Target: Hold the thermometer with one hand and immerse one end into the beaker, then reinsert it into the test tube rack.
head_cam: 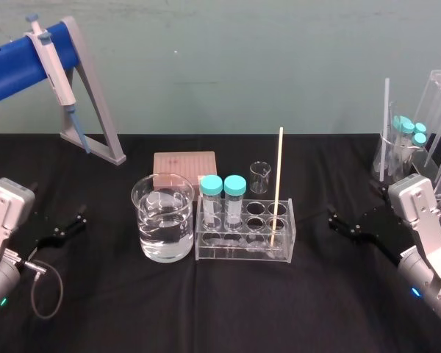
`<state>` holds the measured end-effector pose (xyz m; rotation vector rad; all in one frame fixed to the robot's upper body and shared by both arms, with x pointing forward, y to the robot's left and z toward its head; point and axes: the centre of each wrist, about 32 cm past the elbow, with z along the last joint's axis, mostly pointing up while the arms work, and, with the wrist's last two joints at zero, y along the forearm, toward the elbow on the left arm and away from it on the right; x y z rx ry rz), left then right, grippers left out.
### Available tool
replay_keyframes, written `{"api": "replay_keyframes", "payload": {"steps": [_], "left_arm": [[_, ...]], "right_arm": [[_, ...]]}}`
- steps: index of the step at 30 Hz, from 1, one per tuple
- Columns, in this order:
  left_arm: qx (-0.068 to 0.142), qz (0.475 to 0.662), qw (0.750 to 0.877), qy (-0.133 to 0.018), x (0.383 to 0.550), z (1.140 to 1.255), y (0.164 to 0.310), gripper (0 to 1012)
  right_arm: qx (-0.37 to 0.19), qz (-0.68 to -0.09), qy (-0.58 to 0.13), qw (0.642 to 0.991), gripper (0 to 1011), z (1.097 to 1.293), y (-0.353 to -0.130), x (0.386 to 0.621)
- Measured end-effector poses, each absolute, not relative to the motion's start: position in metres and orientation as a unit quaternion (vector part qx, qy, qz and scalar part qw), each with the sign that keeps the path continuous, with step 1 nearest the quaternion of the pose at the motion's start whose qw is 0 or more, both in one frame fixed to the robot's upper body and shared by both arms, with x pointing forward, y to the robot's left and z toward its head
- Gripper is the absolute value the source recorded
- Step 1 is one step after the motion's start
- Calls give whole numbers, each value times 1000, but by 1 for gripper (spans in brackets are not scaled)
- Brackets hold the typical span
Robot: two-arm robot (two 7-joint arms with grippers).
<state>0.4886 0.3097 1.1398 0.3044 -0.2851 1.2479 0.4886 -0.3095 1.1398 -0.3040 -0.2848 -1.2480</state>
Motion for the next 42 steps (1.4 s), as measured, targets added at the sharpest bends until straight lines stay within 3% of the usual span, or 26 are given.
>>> {"api": "replay_keyframes", "payload": {"steps": [42], "left_arm": [[141,580,791,-132,489,1140,310,1004]], "right_arm": [[-142,-580,-132,791,1003,1140,-310,489]]}}
